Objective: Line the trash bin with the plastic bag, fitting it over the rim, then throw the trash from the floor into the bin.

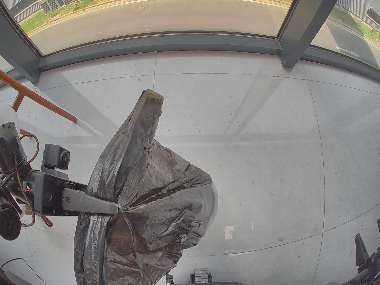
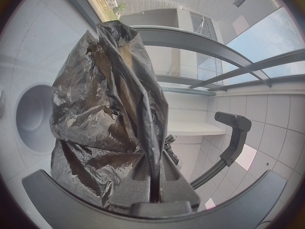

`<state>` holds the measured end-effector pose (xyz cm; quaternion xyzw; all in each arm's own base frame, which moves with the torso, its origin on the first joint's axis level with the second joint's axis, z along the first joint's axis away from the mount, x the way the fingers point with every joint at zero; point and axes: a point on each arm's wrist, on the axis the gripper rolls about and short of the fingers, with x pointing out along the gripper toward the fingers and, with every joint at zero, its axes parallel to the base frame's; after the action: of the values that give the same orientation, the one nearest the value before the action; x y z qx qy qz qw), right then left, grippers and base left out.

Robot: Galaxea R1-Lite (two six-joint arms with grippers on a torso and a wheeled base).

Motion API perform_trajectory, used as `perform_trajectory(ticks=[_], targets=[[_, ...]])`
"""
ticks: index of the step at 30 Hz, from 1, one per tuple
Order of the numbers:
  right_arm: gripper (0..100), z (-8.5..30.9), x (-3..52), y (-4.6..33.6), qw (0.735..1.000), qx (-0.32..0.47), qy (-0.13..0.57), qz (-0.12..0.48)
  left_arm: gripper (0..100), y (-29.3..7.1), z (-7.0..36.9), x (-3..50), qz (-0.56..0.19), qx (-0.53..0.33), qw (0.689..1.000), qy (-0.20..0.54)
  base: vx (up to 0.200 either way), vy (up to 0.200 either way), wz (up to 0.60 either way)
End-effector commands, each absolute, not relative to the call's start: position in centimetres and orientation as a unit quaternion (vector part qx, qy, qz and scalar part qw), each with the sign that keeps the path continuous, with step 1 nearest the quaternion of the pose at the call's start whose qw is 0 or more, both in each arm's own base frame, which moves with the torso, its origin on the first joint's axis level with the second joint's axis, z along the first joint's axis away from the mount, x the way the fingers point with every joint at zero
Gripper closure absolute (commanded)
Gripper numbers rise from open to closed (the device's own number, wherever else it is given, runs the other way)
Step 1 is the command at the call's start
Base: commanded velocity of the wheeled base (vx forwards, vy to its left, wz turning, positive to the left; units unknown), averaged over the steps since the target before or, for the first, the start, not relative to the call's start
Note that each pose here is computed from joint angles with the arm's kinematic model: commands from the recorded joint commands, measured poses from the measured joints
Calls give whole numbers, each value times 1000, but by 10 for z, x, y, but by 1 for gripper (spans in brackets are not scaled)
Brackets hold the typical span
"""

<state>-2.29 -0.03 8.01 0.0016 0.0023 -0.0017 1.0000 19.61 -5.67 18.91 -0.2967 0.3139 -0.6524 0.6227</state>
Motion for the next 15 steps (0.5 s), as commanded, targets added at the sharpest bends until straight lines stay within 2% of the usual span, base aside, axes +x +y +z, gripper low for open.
perform_trajectory(ticks=[1, 6, 13, 15], targets=[[0, 76, -22, 0, 1000, 1, 8, -2, 100, -51, 180, 198, -636, -313, 626, 325, 0, 0, 0], [0, 76, -22, 0, 1000, 1, 8, -2, 100, -52, 170, 205, -623, -322, 631, 331, 0, 0, 0], [0, 76, -22, 0, 1000, 1, 8, -2, 100, -73, 145, 216, -563, -305, 706, 304, 0, 0, 0], [0, 76, -22, 0, 1000, 1, 8, -2, 100, -78, 141, 215, -550, -300, 718, 303, 0, 0, 0]])
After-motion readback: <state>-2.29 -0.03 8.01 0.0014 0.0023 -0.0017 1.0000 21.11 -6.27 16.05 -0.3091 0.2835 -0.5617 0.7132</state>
